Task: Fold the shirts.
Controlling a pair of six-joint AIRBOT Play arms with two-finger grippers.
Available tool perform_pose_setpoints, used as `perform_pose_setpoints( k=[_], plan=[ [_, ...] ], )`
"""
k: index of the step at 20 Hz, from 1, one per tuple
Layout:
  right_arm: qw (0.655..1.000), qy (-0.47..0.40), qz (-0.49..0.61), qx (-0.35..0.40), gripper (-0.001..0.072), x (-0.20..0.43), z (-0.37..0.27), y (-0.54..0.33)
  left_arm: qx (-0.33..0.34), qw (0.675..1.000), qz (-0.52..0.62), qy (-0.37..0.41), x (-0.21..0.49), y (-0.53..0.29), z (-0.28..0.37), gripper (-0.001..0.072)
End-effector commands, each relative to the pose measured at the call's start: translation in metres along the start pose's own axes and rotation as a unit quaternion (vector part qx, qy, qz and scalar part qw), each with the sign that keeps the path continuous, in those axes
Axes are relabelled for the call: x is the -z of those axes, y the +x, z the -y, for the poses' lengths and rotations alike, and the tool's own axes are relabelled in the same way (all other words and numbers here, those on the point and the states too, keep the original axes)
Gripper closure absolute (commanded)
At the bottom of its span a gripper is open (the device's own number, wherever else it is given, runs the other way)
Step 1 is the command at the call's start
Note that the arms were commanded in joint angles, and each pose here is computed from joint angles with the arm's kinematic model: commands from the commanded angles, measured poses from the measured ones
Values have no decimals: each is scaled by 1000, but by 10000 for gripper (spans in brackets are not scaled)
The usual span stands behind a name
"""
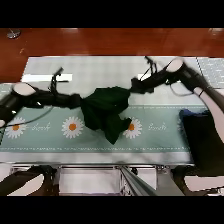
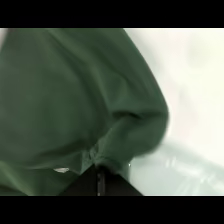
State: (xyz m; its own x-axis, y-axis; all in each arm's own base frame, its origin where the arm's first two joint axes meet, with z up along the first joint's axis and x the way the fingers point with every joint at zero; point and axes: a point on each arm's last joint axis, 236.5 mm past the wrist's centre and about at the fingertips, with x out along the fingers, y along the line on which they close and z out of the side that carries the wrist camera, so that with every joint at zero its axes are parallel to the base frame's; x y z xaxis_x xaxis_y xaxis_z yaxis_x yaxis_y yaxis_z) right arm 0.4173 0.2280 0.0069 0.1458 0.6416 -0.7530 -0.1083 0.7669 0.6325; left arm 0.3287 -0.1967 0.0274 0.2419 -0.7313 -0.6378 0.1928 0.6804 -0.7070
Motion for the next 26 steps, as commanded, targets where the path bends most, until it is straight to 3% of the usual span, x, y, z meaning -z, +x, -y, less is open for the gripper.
perform_pose_setpoints(
  k=[1, 3, 5, 11, 14, 19, 23, 26],
  plan=[
    [985, -94, 138, 32, 691, -87, -54, -128, 12, 989, 120, 86, -89, -87, 60, 677],
    [953, -168, 251, 27, 691, -115, -118, -229, 12, 967, 208, 149, -135, -157, 114, 677],
    [911, -232, 341, 16, 691, -101, -178, -311, 14, 940, 270, 210, -153, -219, 170, 677],
    [802, -354, 479, 43, 691, 32, -256, -448, 11, 836, 392, 384, -101, -349, 319, 677],
    [770, -383, 507, 58, 691, 96, -271, -483, 9, 815, 397, 423, -54, -366, 347, 677],
    [778, -395, 485, 65, 691, 150, -269, -483, 5, 856, 298, 423, 6, -337, 330, 677],
    [815, -375, 436, 71, 691, 141, -247, -454, 11, 901, 233, 367, 8, -299, 288, 677],
    [864, -332, 371, 76, 691, 102, -208, -400, 22, 941, 175, 290, -7, -250, 232, 676]
  ],
)
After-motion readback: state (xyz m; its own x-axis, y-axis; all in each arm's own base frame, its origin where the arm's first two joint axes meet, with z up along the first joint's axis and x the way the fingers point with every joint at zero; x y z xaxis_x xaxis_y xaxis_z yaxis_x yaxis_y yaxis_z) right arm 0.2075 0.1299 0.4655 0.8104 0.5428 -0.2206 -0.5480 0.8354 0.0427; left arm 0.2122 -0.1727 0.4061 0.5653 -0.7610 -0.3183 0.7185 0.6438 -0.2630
